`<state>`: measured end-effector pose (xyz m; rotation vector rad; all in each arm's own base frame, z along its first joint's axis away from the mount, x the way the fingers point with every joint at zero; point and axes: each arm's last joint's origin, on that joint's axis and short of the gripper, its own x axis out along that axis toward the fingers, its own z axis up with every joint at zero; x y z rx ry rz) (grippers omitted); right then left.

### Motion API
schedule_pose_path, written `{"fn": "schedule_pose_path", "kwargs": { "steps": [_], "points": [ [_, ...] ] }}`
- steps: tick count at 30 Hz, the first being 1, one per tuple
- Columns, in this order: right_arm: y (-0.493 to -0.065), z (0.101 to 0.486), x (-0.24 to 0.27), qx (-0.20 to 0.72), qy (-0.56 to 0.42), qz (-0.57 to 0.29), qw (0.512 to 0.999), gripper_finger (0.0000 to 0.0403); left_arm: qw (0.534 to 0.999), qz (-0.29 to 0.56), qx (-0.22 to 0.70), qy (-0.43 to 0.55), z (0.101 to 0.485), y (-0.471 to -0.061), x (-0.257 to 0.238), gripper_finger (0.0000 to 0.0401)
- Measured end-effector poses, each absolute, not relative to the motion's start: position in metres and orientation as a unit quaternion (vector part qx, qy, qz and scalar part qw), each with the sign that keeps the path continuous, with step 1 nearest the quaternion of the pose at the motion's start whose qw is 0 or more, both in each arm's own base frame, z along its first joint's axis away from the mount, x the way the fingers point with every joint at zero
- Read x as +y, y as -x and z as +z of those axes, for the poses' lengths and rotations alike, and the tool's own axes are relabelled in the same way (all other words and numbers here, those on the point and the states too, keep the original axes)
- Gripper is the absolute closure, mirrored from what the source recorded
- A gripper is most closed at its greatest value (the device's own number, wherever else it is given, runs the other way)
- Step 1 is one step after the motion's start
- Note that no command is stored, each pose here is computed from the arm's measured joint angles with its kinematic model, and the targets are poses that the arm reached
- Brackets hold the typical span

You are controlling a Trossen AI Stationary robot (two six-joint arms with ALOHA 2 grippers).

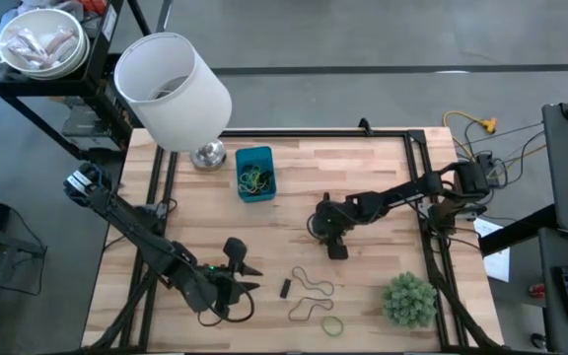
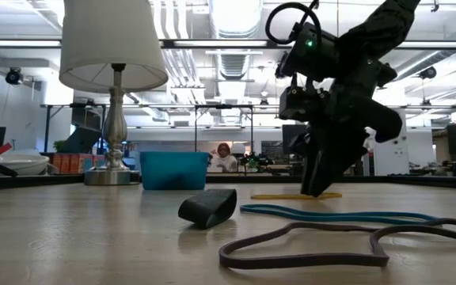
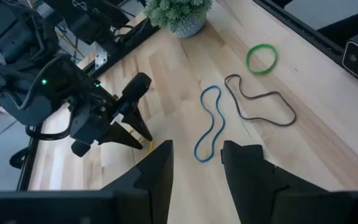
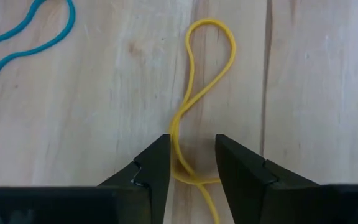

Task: Pick and place rubber bands into bin
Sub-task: Put the yellow rubber band into the blue bin

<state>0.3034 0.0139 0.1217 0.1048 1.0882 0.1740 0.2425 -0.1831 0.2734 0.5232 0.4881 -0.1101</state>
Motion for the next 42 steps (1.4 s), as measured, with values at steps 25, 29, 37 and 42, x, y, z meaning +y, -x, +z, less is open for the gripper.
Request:
{"fn": "schedule_pose_path", "kwargs": {
  "steps": [25, 29, 37, 42],
  "points": [
    [-0.304, 0.11, 0.018, 0.535, -0.063, 0.085, 0.838, 0.0291, 0.931, -0.057, 0.239, -0.27, 0.272, -0.242, -0.183, 0.0276],
    [-0.304, 0.109, 0.018, 0.537, -0.061, 0.082, 0.837, 0.031, 0.93, -0.058, 0.24, -0.274, 0.272, -0.242, -0.183, 0.0276],
    [-0.304, 0.109, 0.02, 0.536, -0.044, 0.09, 0.838, 0.0377, 0.929, -0.059, 0.241, -0.273, 0.271, -0.242, -0.183, 0.0276],
    [-0.303, 0.109, 0.023, 0.534, -0.023, 0.102, 0.839, 0.0393, 0.931, -0.058, 0.241, -0.269, 0.271, -0.242, -0.183, 0.0276]
  ]
}}
